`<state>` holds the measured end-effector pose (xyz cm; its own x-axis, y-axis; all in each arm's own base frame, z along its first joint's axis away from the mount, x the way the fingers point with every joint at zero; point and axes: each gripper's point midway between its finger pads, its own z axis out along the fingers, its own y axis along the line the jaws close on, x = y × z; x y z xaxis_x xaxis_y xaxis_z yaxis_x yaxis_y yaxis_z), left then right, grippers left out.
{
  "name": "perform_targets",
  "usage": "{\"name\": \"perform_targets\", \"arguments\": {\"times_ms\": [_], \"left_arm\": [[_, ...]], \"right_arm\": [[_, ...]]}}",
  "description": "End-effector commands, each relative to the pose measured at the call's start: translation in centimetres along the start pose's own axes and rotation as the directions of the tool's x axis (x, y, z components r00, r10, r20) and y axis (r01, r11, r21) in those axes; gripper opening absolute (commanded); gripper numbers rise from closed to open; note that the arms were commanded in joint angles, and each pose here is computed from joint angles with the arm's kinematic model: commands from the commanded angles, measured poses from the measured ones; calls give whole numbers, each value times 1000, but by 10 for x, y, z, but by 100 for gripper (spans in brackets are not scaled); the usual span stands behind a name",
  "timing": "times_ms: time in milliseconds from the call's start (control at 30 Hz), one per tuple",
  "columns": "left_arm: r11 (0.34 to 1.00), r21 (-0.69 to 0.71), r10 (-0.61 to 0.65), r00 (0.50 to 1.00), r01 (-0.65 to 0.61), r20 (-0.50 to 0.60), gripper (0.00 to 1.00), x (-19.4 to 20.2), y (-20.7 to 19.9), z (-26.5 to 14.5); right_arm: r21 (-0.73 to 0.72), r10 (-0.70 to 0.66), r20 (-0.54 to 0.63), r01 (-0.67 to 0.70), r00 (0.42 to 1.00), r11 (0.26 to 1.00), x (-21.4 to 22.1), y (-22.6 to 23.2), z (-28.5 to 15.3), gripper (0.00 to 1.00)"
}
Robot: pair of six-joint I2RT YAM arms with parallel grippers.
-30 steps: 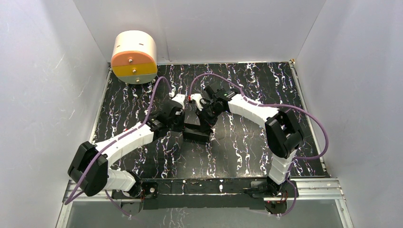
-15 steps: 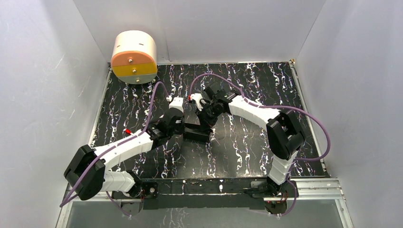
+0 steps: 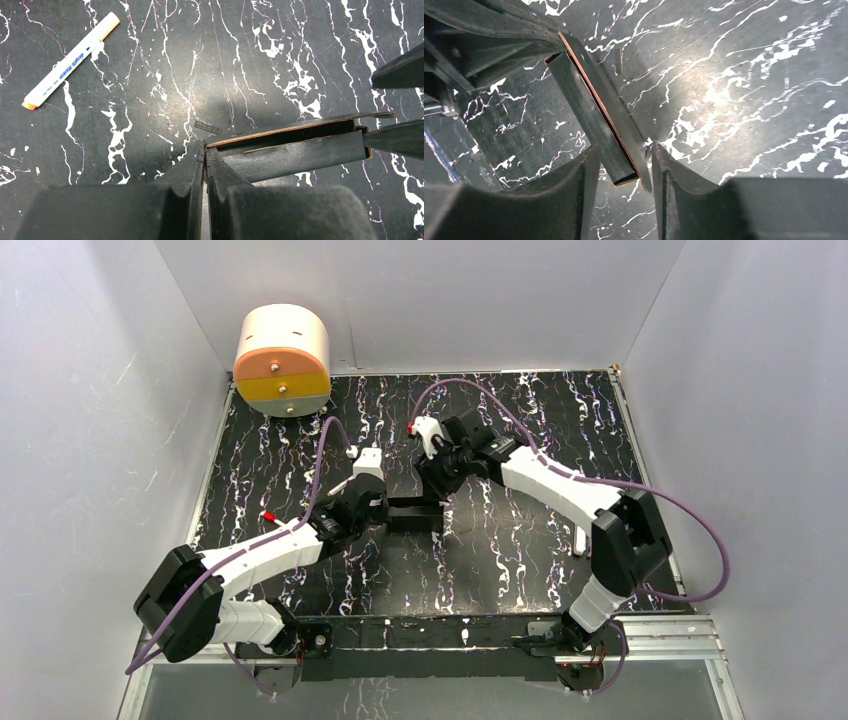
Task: Fold the paper box
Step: Close the paper box at the center of the board.
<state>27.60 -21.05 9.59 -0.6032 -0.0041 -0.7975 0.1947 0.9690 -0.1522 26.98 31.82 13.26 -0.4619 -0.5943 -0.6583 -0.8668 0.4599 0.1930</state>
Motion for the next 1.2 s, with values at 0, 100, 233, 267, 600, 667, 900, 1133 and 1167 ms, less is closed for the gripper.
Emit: {"name": "perform_targets", "arguments": {"times_ms": [0, 100, 233, 267, 600, 667, 900, 1133, 1167], "left_arm": [[995, -69, 63, 982, -76, -178, 0, 59, 25, -2], [995, -65, 62, 981, -75, -182, 0, 60, 24, -2], [995, -62, 66, 981, -78, -182, 0, 60, 23, -2], [995, -61, 65, 981, -77, -181, 0, 60, 22, -1], [995, -55, 68, 981, -80, -183, 0, 60, 21, -2], [995, -53, 73, 980, -84, -184, 0, 60, 20, -2], [995, -54, 76, 980, -87, -186, 0, 61, 20, -1], [995, -49, 78, 979, -89, -190, 0, 61, 19, -1], [995, -49, 77, 979, -88, -190, 0, 61, 19, -1]], "right_arm": [[105, -14, 139, 0, 990, 994, -29, -8, -29, 55], [138, -11, 157, -11, 988, 990, -28, -9, -39, 59], [185, -6, 126, -17, 992, 983, -13, -15, -44, 59], [190, -6, 114, -16, 993, 982, -8, -15, -44, 59], [152, -23, 57, 14, 998, 988, 21, -12, -29, 57], [156, -22, 54, 14, 998, 988, 22, -14, -27, 53], [153, -24, 45, 17, 999, 988, 24, -16, -19, 40], [166, -30, 42, 23, 999, 986, 22, -22, -14, 39], [168, -32, 42, 24, 999, 985, 22, -22, -14, 39]]}}
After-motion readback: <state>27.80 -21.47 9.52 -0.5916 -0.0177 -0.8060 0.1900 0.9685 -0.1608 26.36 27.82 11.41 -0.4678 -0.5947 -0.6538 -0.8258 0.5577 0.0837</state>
